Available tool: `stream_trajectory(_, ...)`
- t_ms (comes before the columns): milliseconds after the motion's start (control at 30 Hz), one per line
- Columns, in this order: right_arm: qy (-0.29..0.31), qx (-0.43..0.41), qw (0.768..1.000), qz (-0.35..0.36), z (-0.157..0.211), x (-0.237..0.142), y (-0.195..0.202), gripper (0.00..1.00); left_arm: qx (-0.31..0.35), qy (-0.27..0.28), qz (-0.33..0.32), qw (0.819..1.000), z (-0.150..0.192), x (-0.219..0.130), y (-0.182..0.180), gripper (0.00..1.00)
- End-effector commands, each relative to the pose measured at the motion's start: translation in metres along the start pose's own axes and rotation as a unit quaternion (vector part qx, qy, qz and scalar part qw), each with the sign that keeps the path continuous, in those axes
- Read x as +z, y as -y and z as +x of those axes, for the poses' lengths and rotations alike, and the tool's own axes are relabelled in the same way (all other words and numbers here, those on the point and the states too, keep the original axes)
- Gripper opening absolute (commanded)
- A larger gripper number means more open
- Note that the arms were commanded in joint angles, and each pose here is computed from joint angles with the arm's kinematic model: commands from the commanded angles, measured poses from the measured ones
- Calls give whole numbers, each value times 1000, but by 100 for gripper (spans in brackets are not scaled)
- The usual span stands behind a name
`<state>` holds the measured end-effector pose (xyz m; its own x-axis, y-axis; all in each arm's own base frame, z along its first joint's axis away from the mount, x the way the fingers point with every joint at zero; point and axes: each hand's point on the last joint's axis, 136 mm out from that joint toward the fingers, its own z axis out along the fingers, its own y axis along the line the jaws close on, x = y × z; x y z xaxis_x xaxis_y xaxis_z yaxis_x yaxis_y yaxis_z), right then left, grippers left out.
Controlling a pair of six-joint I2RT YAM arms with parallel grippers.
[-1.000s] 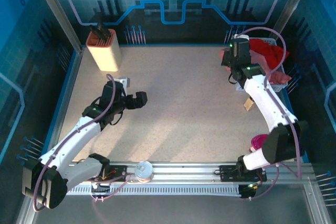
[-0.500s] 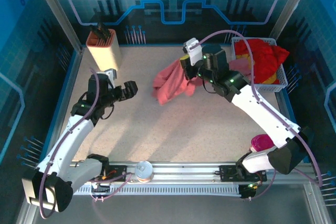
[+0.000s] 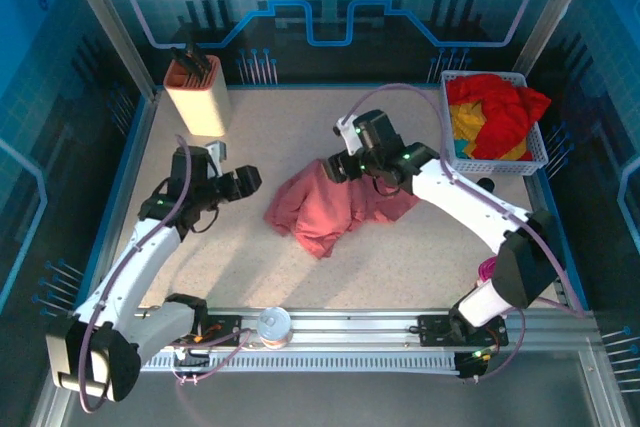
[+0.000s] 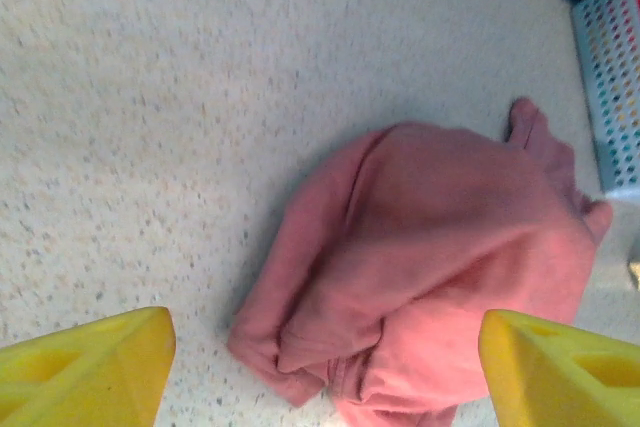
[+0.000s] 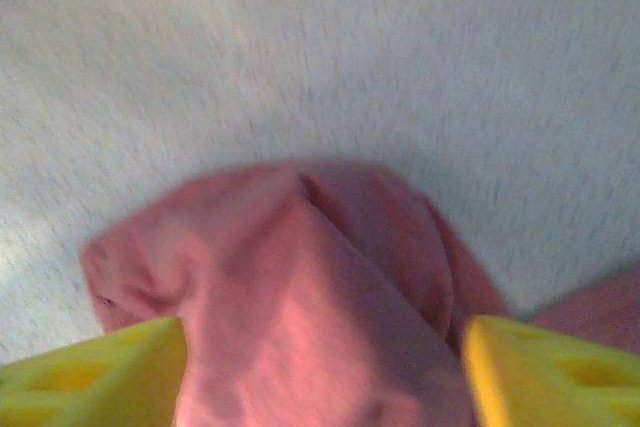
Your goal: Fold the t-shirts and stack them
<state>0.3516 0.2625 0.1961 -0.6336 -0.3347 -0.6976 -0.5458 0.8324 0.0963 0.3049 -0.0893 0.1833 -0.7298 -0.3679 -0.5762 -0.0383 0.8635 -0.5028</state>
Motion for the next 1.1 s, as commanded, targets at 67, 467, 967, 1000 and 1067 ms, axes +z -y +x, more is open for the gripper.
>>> stream_trajectory(67, -53, 64, 995, 55, 43, -3, 27, 100, 1, -79, 22, 997, 49, 23, 18, 80)
stream_trajectory(467, -91, 295, 941, 139, 130, -18, 113, 93, -24, -179, 15, 983, 159, 55, 47, 71)
stream_trajectory(967, -145, 370, 911, 108, 180, 40, 113, 78, 4, -227, -32, 973, 199, 111, 70, 71)
stream_trajectory(1000, -147, 369, 911, 107, 181, 44, 112, 75, 5, -227, -35, 973, 199, 114, 71, 70)
stream_trajectory(1067, -152, 371, 910, 106, 183, 49, 111, 69, 7, -223, -41, 974, 198, 119, 70, 68)
